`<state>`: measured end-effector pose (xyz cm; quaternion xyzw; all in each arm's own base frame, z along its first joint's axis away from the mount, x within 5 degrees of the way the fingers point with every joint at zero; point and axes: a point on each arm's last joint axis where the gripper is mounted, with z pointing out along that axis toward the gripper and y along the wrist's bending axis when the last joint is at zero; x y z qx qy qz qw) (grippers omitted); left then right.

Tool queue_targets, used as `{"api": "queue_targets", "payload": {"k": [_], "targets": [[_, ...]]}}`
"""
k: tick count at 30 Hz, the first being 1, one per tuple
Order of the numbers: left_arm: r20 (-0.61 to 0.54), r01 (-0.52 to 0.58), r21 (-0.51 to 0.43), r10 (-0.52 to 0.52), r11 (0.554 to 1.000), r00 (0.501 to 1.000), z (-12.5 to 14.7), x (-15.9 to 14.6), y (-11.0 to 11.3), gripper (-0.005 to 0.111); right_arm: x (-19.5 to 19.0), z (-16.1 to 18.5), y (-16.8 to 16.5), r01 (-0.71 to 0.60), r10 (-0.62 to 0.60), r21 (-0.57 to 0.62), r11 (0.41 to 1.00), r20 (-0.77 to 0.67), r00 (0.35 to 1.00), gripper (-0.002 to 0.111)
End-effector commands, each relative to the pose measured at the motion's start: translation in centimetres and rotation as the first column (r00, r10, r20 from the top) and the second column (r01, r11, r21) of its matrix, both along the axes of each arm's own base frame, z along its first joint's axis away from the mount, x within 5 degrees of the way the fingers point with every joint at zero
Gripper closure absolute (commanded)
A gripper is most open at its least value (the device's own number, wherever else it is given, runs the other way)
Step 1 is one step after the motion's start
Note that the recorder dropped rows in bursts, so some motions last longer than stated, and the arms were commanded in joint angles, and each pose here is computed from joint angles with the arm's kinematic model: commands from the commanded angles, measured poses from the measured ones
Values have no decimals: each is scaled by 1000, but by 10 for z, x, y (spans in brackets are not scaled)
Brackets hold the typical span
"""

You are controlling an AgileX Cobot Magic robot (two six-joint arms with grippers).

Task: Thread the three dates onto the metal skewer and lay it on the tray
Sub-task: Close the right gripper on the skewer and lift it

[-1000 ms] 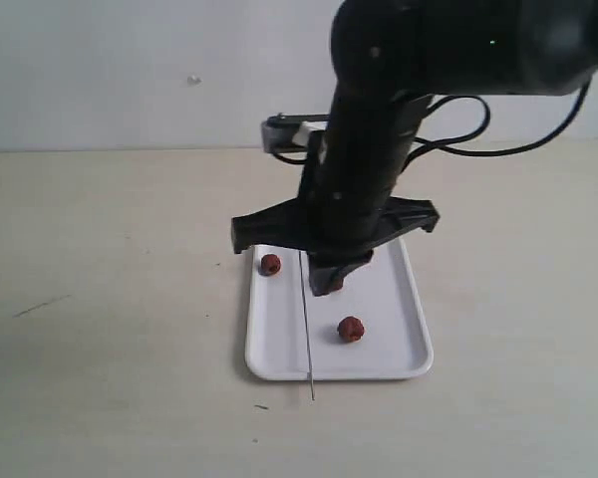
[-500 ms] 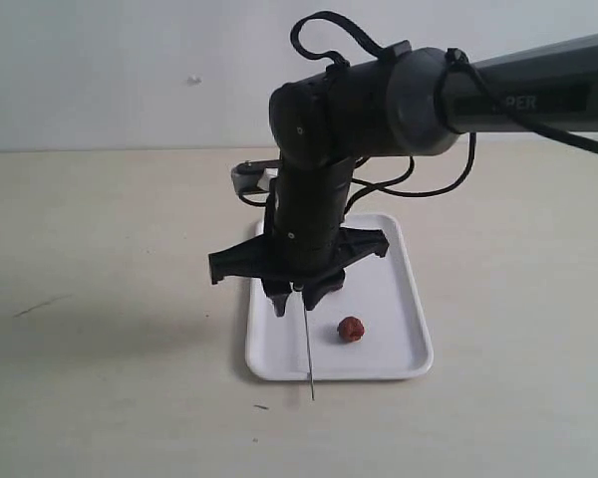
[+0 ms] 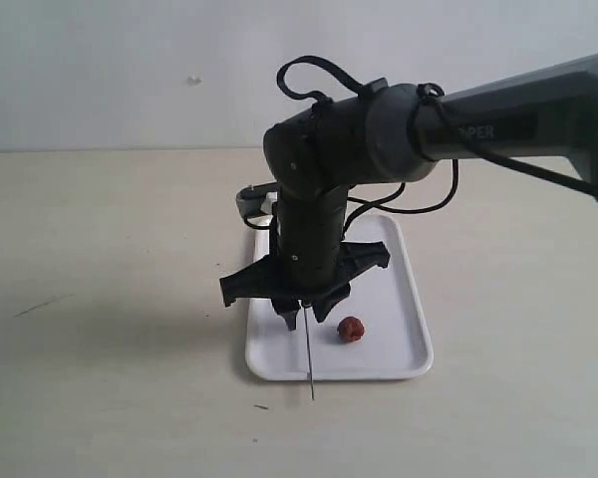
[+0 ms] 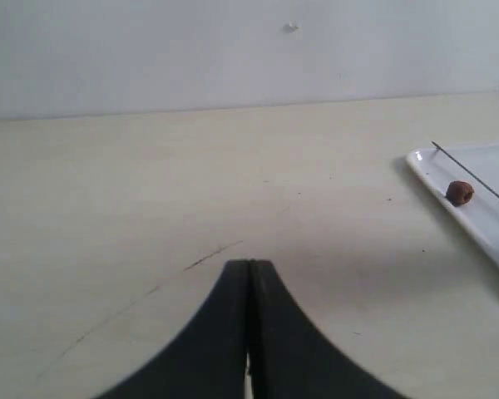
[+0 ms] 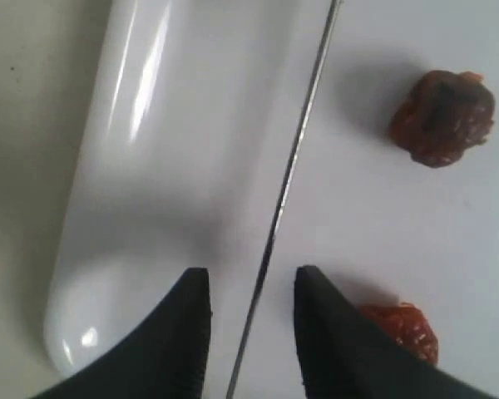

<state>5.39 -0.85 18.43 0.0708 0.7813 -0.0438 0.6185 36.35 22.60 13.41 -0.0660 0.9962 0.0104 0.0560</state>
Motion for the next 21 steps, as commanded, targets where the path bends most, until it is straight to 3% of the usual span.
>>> {"api": "queue_targets", "payload": {"k": [1,21], "targets": [[8,-3,-2,3,1000,1000,1,0,0,107,3,-5,1,-9,9,-10,1000,8,1000,73],[8,-3,-2,3,1000,1000,1,0,0,107,1,-20,0,-5,4,-34,999,-42,999,73]]}}
